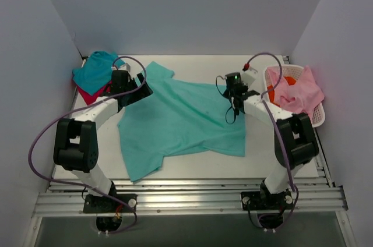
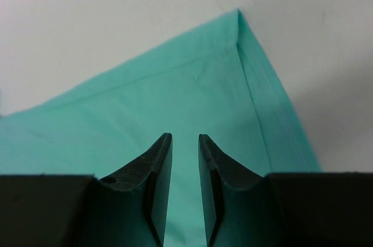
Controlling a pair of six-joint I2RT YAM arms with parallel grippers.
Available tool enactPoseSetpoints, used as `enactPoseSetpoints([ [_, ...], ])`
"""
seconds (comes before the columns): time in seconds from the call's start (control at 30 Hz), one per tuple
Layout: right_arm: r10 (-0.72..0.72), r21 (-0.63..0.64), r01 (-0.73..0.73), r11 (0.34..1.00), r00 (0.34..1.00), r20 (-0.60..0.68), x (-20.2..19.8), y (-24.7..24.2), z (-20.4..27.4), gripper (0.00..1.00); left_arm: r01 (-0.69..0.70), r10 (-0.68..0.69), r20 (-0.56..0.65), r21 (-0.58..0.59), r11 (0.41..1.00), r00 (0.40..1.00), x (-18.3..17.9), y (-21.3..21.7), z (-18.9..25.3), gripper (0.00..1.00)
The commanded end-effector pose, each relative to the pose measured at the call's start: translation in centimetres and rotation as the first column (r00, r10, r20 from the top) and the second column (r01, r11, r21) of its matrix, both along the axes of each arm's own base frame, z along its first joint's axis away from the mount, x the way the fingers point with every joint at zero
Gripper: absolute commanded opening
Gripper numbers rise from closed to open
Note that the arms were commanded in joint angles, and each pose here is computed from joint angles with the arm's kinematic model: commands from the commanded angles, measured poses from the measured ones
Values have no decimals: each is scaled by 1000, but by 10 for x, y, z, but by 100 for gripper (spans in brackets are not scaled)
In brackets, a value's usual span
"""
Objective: Fold and stack the t-shirts
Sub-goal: Flatten the tshirt out
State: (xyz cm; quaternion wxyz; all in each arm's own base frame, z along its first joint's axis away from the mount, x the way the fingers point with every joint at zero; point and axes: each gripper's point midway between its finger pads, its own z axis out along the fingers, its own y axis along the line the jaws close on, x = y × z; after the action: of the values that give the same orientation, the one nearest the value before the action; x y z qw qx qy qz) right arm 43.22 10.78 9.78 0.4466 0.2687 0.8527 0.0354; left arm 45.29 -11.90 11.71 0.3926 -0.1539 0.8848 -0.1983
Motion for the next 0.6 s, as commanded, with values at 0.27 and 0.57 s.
enactPoseSetpoints([
  [0.27,-130,-156,127,980,991,-14,70,-58,-6,38,36,-32,151,-27,999,988,-9,-1,40,100],
  [0.57,-146,-118,136,984,987,-73,64,-82,-50,44,45,-39,143,-34,998,989,-7,-2,32,100],
])
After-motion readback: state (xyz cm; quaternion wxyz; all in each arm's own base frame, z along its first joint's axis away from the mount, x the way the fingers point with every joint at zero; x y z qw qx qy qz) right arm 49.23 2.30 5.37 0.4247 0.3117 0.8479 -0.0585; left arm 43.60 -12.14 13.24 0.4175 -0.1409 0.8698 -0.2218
